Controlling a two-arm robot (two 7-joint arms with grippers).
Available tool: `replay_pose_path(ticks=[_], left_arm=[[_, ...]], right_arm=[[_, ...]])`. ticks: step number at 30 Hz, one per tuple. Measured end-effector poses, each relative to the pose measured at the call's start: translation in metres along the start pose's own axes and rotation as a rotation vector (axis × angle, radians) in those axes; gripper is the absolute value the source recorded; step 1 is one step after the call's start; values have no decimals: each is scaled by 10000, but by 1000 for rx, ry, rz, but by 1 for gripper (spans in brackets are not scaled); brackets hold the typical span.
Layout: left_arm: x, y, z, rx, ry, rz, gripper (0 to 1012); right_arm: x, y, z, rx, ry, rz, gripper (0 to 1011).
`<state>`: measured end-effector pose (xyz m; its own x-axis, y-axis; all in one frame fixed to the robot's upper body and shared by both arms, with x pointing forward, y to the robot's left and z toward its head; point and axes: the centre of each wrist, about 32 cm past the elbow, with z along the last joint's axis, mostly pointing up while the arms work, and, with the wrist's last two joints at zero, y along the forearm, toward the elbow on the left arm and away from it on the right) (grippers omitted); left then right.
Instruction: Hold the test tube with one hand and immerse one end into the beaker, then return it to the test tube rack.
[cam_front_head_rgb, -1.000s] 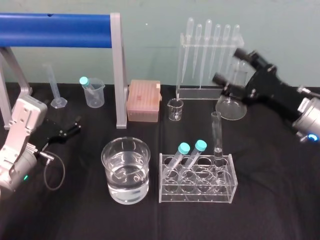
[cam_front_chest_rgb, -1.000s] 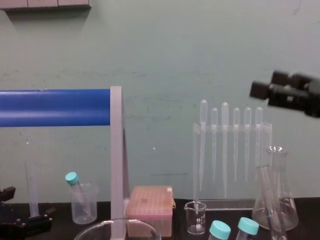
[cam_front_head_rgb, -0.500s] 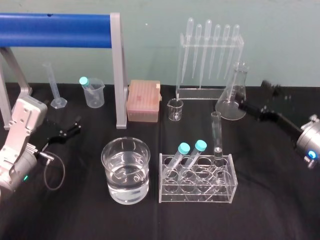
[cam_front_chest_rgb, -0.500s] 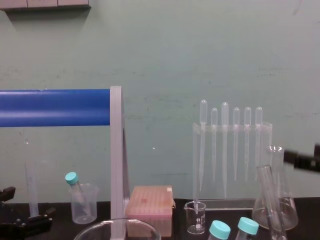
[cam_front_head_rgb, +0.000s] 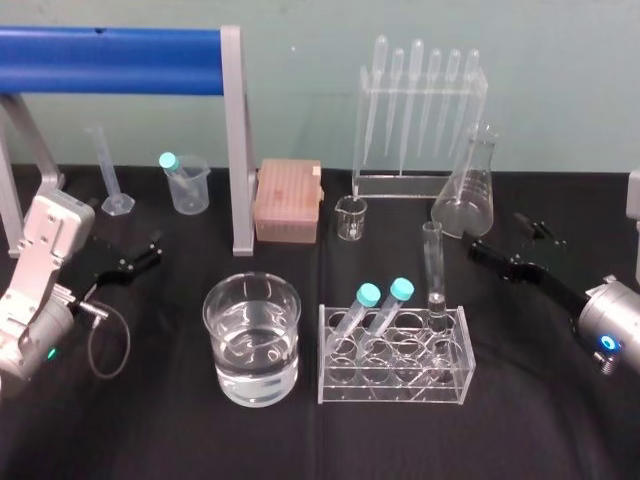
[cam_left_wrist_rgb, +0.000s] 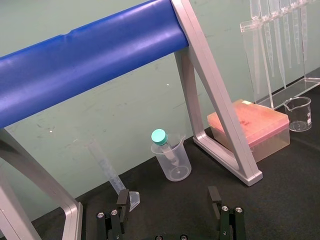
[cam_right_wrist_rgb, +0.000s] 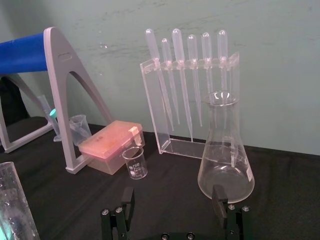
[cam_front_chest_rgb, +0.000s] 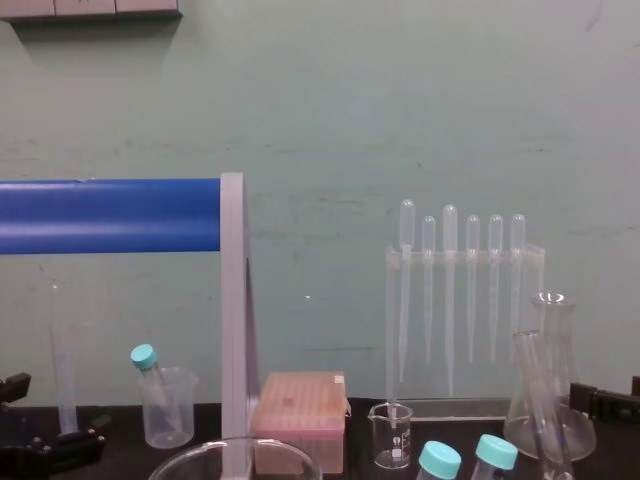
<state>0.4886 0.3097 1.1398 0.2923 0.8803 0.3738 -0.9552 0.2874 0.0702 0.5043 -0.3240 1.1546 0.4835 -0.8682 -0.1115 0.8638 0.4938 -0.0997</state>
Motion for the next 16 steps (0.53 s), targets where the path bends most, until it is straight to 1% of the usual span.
replay_pose_path(ticks=[16], left_arm=[[0,0,0,0,0,0,1000]], right_arm=[[1,6,18,2,-5,2,1000]])
